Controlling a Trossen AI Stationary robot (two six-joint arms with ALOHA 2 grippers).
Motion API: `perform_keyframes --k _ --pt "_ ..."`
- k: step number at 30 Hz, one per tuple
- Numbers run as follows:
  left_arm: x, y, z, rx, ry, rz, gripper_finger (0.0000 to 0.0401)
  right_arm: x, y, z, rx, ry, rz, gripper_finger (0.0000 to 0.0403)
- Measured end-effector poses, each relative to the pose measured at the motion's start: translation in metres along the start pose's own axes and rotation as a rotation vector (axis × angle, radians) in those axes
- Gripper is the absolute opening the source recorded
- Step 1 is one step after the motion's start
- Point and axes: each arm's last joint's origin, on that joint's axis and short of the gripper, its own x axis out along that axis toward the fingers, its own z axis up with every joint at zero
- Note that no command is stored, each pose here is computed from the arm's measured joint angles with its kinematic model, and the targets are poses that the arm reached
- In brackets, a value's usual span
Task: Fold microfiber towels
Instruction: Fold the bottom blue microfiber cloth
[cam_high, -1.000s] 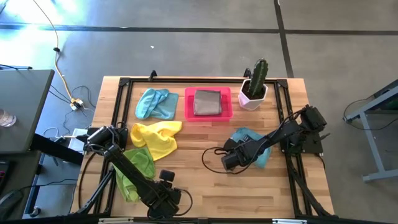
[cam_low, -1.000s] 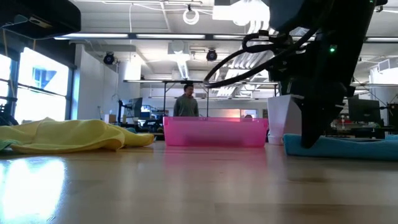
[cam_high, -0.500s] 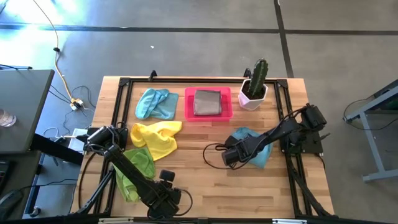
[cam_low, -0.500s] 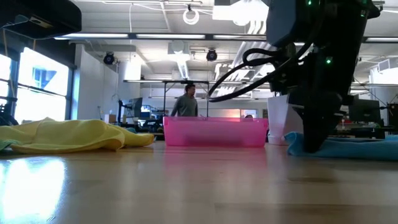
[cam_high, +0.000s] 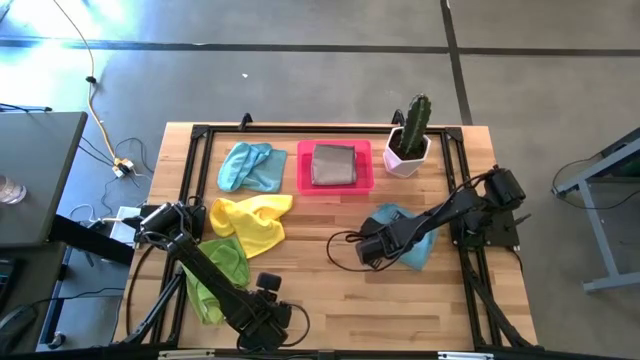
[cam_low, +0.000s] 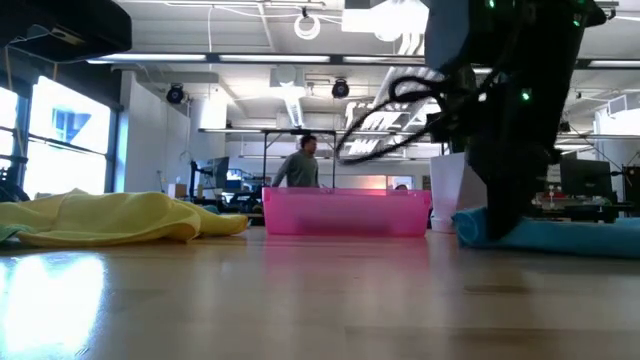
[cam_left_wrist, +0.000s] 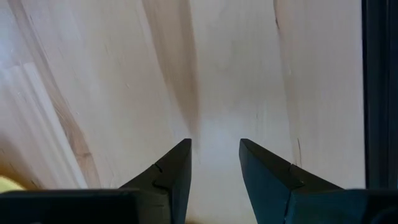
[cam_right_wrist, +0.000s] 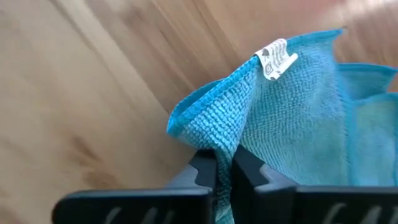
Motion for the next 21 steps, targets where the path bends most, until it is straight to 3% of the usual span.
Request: perform_keyframes --k 4,9,13,18,21 --pt "0.0 0.003 0.002 0.028 -0.043 0.075 0.0126 -0.012 0.001 0.006 -0.034 -0.035 0.04 0.0002" --pt "-0.001 0.013 0.009 0.021 -0.181 0.3 0.0126 -0.026 0.005 0.005 -0.065 -0.03 0.117 0.0001" --pt "-0.002 0.022 0.018 0.043 -0.27 0.432 0.0126 -0.033 0.02 -0.009 -0.206 0.0 0.22 0.0001" --pt "-0.001 0.031 0.034 0.086 -0.326 0.386 0.0126 -0.044 0.044 -0.038 -0.457 -0.004 0.34 0.0001" --pt "0.0 0.034 0.043 0.102 -0.352 0.32 0.0126 -0.051 0.052 -0.057 -0.528 -0.002 0.358 0.0002"
